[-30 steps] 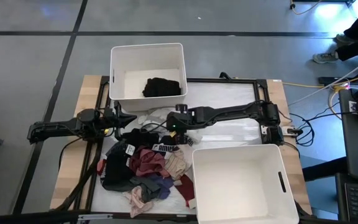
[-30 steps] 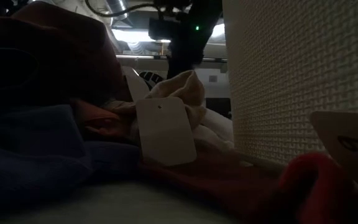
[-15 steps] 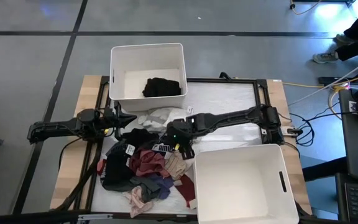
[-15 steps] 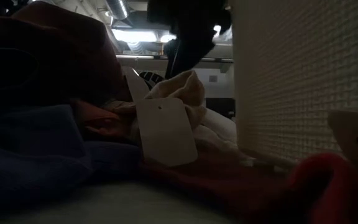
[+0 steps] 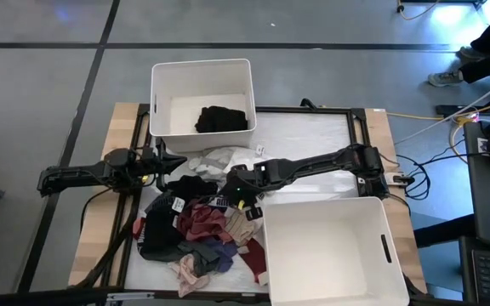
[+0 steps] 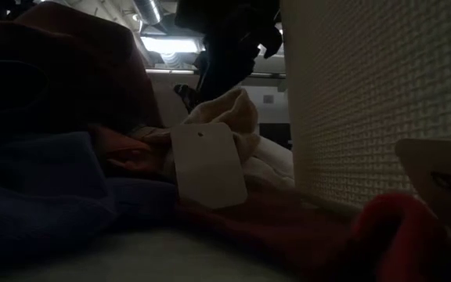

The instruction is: Sort clothes

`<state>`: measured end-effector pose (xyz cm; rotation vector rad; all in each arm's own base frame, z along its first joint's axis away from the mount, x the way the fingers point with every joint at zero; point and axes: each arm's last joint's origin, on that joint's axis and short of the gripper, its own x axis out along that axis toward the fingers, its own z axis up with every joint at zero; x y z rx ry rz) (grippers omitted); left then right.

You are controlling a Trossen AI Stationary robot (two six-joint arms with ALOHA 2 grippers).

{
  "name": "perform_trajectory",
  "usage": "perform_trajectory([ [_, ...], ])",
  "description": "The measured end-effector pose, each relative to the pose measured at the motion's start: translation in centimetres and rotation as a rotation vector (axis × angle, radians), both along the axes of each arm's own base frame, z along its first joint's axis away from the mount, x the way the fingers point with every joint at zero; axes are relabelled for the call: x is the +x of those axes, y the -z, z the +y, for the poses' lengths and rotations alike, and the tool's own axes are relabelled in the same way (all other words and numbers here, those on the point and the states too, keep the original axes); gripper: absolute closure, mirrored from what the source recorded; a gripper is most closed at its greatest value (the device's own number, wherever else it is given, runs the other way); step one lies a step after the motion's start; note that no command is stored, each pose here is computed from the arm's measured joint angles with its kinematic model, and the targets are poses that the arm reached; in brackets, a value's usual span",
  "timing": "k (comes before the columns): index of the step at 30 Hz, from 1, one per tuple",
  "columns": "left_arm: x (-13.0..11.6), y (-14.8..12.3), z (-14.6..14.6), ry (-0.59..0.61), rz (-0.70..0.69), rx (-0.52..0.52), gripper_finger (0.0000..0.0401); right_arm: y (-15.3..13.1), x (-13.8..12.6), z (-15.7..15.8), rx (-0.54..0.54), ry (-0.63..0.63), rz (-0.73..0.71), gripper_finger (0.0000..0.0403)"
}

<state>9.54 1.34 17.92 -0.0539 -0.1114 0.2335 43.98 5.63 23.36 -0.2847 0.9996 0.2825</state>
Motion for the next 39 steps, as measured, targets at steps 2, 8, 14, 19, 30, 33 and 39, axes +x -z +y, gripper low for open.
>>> perform_trajectory([
  [2,0.0,0.0,0.0,0.0,0.0,0.001,0.0397,0.0,0.0,0.0,-0.011,-0.005,-0.004,0.038],
  [8,0.0,0.0,0.0,0.0,0.0,0.001,0.0397,-0.8,0.3,-0.3,-0.111,0.037,-0.04,0.0382],
  [14,0.0,0.0,0.0,-0.002,0.001,0.004,0.0397,-4.0,0.9,-0.4,-0.134,0.052,-0.121,0.0394],
  [19,0.0,0.0,0.0,-0.002,0.002,0.007,0.0397,-7.0,0.9,-0.7,-0.247,0.11,-0.167,0.0397],
  [30,0.0,0.0,0.0,-0.002,0.002,0.007,0.0397,-12.9,0.6,-3.6,-0.333,0.233,-0.278,0.0399],
  [33,0.0,0.0,0.0,-0.002,0.002,0.007,0.0397,-14.1,0.5,-4.4,-0.344,0.249,-0.311,0.0396],
  [39,0.0,0.0,0.0,-0.002,0.002,0.007,0.0397,-16.9,-0.1,-5.1,-0.374,0.281,-0.392,0.0398],
])
